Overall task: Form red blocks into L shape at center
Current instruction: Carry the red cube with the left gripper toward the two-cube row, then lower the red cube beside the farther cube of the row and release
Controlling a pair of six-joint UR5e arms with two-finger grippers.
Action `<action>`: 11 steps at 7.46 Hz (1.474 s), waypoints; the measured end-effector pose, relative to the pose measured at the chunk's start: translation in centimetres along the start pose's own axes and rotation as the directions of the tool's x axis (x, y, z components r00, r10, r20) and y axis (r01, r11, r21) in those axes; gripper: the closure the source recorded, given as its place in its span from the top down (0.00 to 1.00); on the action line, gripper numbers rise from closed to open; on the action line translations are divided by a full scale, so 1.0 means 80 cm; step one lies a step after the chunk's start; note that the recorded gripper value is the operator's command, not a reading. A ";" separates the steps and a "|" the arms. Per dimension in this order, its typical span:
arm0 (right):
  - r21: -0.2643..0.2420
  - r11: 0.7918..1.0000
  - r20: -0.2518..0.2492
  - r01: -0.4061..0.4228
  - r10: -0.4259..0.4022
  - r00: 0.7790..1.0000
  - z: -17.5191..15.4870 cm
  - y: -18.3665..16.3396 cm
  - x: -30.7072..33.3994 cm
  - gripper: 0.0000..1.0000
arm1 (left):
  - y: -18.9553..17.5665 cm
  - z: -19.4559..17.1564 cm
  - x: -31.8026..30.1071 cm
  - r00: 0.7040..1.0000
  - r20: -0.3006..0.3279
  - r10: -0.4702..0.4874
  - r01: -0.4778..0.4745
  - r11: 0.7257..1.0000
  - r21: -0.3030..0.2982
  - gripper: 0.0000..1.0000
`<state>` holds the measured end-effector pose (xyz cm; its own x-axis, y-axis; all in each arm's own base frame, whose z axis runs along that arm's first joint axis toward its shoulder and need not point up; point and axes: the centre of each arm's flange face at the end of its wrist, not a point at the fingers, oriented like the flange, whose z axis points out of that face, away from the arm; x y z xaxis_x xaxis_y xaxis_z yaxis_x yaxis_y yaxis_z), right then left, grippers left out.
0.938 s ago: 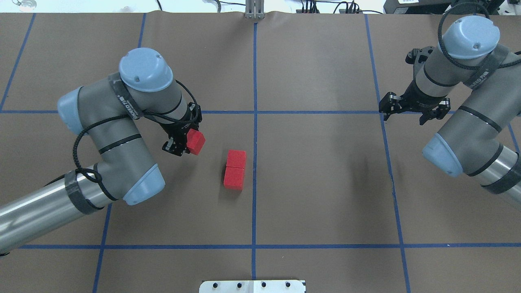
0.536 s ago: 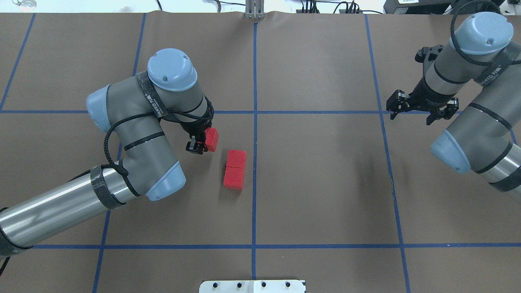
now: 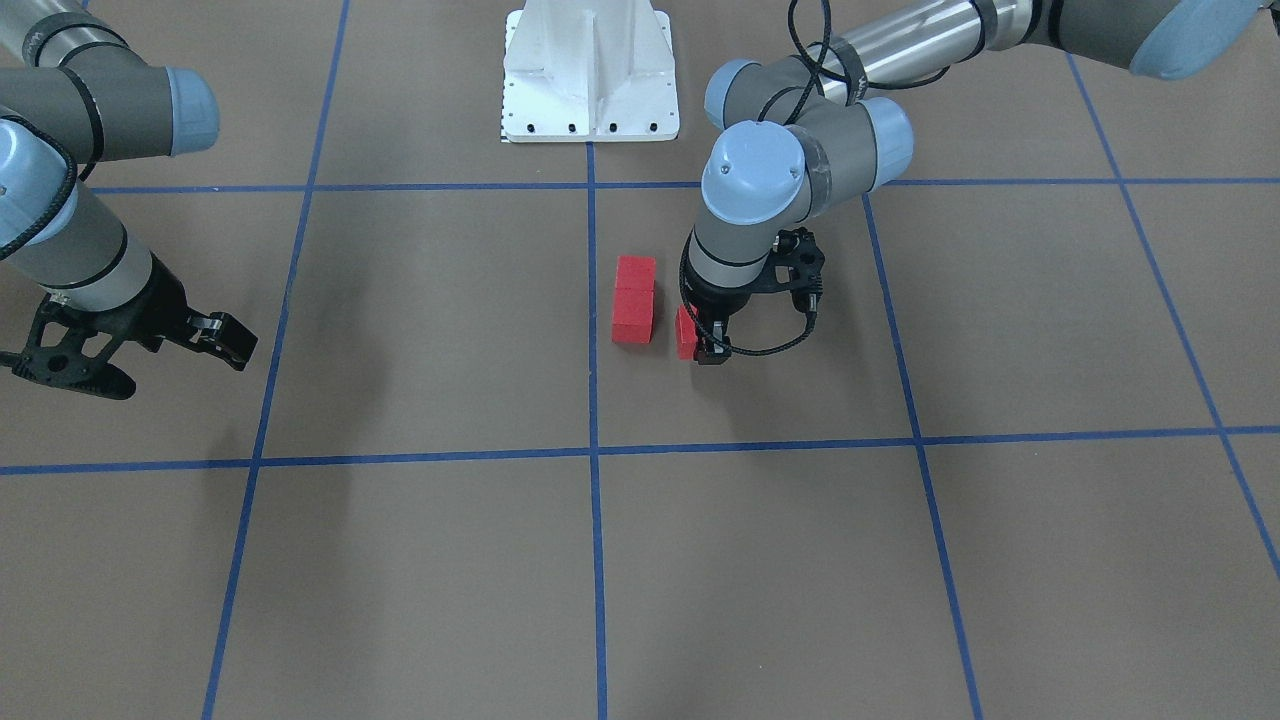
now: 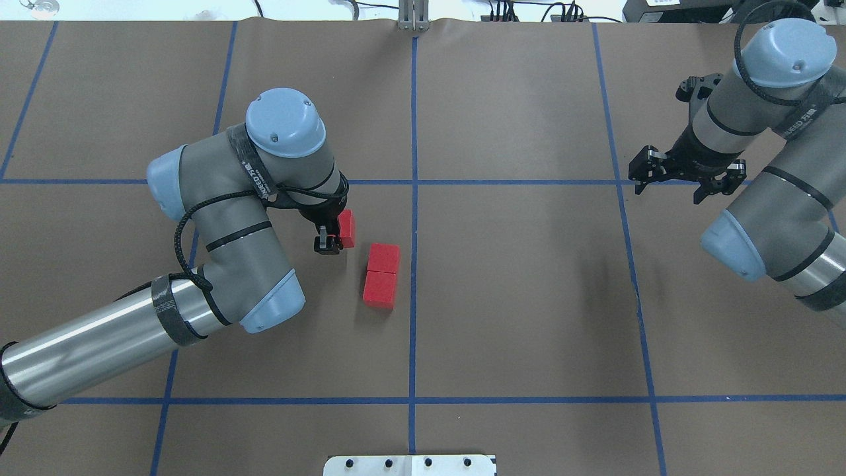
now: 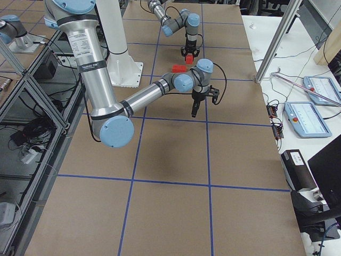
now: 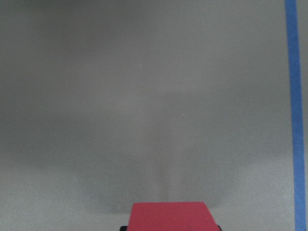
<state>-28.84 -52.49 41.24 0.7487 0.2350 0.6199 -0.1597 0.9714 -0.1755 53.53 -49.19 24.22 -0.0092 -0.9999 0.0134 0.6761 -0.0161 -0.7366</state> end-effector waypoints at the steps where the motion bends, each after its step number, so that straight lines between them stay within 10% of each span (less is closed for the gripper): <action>1: 0.000 1.000 0.000 0.000 0.000 1.000 0.000 0.000 0.000 1.00 | 0.002 0.002 -0.002 1.000 -0.005 -0.021 0.021 1.000 -0.008 0.00; 11: -0.001 1.000 0.001 0.000 0.000 1.000 0.000 0.002 -0.001 1.00 | 0.023 0.036 -0.048 1.000 0.026 0.009 -0.008 0.999 -0.032 0.00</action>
<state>-28.90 -52.35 41.18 0.7478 0.2351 0.6209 -0.1591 0.9714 -0.1762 56.95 -45.36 24.74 0.0163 -0.9996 0.0248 0.6523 -0.0081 -0.7579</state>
